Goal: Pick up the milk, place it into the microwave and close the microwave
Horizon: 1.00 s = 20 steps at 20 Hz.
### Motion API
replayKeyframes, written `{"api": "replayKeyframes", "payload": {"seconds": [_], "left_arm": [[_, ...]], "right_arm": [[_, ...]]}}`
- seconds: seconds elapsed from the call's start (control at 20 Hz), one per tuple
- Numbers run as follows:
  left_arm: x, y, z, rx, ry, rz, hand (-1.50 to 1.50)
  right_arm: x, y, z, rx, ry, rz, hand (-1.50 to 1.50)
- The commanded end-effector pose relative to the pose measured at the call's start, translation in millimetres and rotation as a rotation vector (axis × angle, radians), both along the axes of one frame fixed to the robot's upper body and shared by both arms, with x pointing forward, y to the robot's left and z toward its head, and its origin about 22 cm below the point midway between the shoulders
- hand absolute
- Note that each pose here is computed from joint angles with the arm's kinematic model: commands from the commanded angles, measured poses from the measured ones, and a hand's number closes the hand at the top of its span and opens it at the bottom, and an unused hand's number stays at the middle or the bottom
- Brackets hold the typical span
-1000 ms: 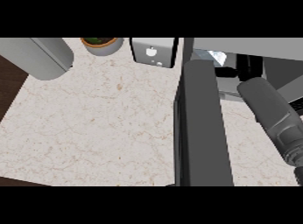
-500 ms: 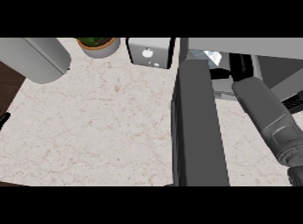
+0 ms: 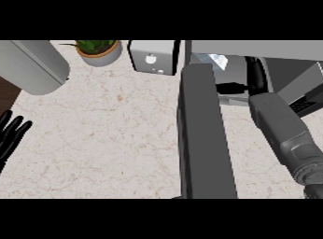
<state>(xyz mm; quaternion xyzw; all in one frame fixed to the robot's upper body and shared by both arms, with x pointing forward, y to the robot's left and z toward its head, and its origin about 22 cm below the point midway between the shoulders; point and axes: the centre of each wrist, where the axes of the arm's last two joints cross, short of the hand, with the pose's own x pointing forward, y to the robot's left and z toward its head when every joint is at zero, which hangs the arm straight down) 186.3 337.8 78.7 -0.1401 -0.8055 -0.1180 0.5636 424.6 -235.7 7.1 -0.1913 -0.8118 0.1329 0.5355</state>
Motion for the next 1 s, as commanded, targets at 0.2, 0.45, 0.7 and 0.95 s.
{"api": "replayKeyframes", "payload": {"seconds": [0.2, 0.45, 0.7, 0.95], "left_arm": [[8.6, -23.7, -3.9, -0.015, 0.009, -0.084, 1.5], [15.2, -49.8, -3.4, -0.017, 0.035, -0.111, 1.5], [6.1, -75.0, 9.6, -0.018, 0.089, -0.159, 1.5], [16.3, -91.8, 15.8, 0.012, 0.096, -0.185, 1.5]], "right_arm": [[-28.1, 1.0, -44.8, 0.24, 0.096, 0.123, -1.5], [-53.0, -3.5, -75.9, 0.349, 0.11, 0.202, -1.5], [-63.2, -22.6, -82.7, 0.379, 0.137, 0.207, -1.5], [-91.3, -31.6, -105.2, 0.369, 0.137, 0.226, -1.5]]}}
